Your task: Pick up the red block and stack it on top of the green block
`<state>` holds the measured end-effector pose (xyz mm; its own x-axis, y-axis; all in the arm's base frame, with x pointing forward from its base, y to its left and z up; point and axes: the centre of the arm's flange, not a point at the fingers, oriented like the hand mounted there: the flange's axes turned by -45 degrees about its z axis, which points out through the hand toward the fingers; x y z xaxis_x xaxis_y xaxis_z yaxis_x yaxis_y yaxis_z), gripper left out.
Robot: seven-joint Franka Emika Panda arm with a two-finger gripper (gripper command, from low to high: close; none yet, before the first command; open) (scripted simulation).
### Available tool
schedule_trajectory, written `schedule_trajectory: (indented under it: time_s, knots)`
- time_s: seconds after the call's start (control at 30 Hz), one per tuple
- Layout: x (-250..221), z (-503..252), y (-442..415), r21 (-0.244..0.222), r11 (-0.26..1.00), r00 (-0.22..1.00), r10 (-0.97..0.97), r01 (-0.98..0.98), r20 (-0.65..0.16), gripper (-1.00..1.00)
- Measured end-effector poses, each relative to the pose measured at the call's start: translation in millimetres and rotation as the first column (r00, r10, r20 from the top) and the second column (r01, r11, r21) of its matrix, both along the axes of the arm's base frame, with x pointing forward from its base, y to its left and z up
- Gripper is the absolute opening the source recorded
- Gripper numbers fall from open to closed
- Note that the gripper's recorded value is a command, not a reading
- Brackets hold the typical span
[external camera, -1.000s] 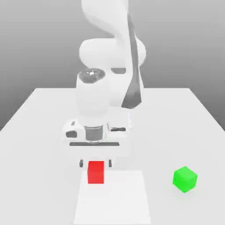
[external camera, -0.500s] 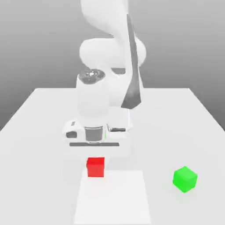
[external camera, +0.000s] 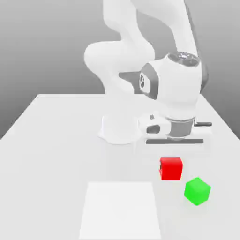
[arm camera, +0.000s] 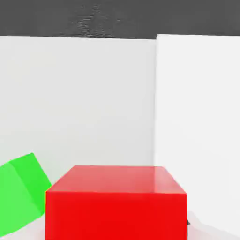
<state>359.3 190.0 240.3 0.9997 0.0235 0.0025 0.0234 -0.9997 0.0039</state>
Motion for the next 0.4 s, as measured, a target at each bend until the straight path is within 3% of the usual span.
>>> schedule_trajectory:
  time_s: [0.13,0.27,0.3,0.4]
  knots:
    - [-16,-9,51,0.004,1.000,1.000,0.015,-0.015,0.001,-1.00]
    - [-7,-50,38,0.004,0.999,1.000,-0.031,0.031,0.000,-1.00]
    - [-7,-56,38,0.004,0.999,0.999,-0.032,0.032,-0.001,1.00]
    - [-7,-56,38,0.004,0.999,0.999,-0.032,0.032,-0.001,1.00]
